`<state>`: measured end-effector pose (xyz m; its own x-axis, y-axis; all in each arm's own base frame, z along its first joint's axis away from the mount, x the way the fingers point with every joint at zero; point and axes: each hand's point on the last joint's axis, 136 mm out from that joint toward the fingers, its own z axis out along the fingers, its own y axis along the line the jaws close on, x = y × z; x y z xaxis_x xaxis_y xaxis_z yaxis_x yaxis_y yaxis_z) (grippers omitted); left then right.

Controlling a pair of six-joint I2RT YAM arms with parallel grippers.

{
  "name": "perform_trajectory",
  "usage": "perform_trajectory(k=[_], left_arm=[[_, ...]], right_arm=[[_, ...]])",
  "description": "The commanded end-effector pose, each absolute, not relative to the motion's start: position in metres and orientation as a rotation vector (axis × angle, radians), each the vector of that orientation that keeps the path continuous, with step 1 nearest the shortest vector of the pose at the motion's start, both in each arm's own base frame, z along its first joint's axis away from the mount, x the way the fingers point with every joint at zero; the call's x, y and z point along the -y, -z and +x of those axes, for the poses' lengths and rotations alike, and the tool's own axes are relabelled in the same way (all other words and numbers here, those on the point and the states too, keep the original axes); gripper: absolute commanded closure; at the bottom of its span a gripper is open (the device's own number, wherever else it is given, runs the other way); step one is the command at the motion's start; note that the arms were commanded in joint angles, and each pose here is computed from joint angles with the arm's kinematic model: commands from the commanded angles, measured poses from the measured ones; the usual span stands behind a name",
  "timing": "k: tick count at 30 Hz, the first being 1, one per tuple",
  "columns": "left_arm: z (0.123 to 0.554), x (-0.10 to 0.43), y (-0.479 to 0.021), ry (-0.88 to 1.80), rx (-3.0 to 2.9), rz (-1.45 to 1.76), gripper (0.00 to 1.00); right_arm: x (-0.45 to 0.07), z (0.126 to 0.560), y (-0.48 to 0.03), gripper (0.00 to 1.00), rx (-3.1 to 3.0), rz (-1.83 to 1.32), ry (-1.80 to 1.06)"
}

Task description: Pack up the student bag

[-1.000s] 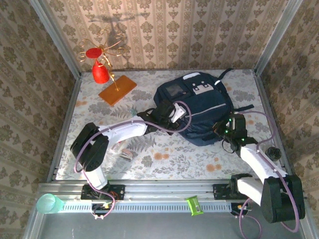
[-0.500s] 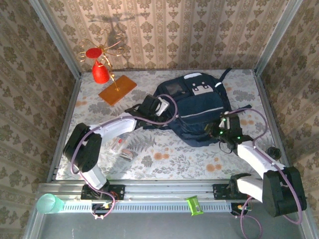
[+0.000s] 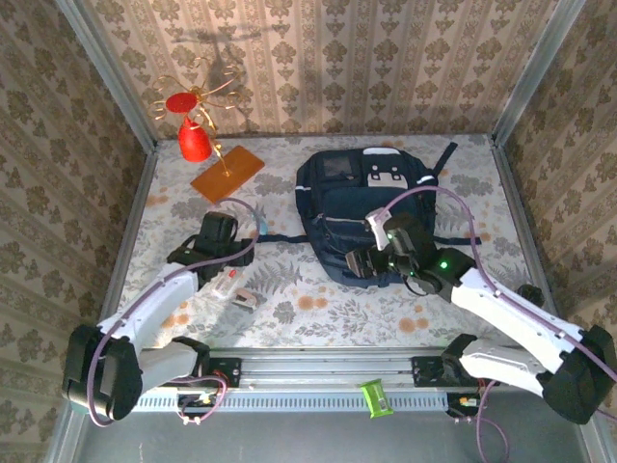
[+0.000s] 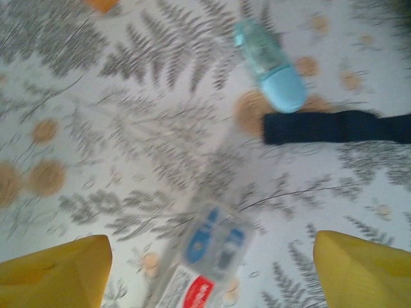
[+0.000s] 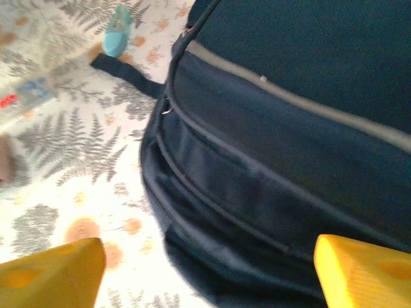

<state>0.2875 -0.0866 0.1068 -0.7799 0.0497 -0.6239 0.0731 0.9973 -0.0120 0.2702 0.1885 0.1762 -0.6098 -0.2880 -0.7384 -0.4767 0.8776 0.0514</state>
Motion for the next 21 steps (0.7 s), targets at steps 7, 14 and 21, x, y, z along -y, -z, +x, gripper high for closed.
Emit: perform_trajectory(k=[7, 14, 21], left_arm=[[0.266, 0.074, -0.091, 0.092, -2.573, -0.03, 0.14], [0.251, 0.06, -0.077, 0.081, -2.624, -0.151, 0.12], [0.245, 0.068, -0.062, 0.137, -2.677, -0.163, 0.06]], right_arm=[[-0.17, 0.338, -0.144, 0.11, -2.22, -0.842, 0.206], [-0.175, 0.365, -0.158, 0.37, -2.208, -0.808, 0.133], [-0.18, 0.374, -0.168, 0.57, -2.267, -0.793, 0.057]])
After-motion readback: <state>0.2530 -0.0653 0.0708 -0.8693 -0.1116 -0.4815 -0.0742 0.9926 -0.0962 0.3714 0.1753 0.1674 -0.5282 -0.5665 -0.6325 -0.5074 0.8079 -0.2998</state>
